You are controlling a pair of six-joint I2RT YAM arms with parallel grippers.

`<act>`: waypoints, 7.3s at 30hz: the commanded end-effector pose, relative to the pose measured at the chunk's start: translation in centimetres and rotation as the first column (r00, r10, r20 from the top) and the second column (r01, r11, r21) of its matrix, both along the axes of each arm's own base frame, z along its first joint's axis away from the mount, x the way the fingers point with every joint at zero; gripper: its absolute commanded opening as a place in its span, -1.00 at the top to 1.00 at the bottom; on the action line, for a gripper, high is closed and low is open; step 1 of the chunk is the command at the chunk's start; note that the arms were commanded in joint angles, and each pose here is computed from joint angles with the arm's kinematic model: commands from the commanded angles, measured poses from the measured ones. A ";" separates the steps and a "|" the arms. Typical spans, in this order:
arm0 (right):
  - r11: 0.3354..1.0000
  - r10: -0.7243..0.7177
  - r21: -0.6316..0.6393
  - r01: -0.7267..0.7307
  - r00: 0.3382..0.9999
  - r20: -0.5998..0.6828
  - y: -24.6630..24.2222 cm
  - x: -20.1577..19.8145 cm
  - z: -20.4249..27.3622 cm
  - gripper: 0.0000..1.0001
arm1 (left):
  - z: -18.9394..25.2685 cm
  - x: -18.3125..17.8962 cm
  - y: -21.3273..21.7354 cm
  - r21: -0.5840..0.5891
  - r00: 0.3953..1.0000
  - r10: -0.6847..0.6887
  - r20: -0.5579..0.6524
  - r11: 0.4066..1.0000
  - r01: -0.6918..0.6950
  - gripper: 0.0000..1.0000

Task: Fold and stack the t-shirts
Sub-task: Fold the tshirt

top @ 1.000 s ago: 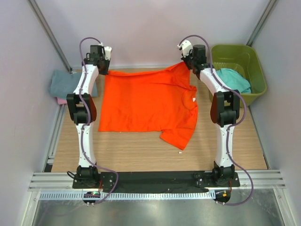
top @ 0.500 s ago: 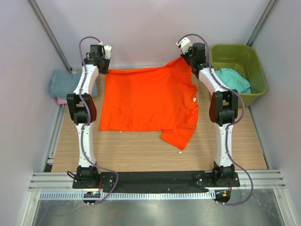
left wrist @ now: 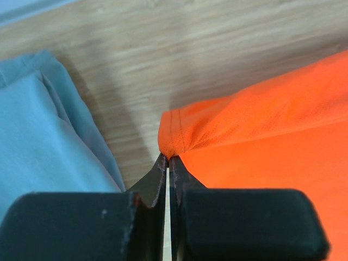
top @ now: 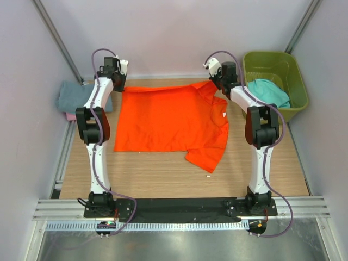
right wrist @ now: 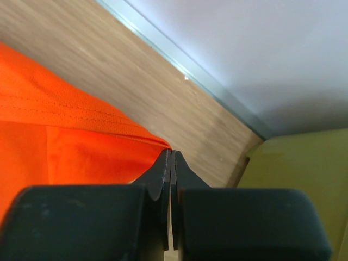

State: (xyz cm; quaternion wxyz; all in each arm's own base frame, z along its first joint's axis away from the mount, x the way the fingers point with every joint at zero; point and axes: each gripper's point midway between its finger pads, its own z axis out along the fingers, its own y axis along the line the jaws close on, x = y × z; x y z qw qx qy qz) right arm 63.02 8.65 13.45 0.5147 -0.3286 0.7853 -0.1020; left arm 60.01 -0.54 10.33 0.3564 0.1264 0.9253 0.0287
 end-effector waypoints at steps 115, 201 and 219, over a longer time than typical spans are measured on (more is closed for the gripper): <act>0.541 0.253 0.702 0.463 0.707 -0.661 5.2 -15.5 -4.8 0.00 | 2.0 -6.2 -1.8 -0.021 0.997 -0.035 -0.066 0.999 0.034 1.00; 0.969 -0.016 0.243 0.054 0.988 -0.155 0.2 -13.6 10.2 0.97 | 16.7 -5.1 -0.7 -0.080 0.966 -0.004 0.258 0.997 0.025 1.00; 0.951 -0.152 0.290 0.106 0.978 0.142 -2.3 -15.1 25.9 0.98 | 24.0 -8.5 -5.3 -0.110 0.927 -0.124 0.355 0.979 0.173 1.00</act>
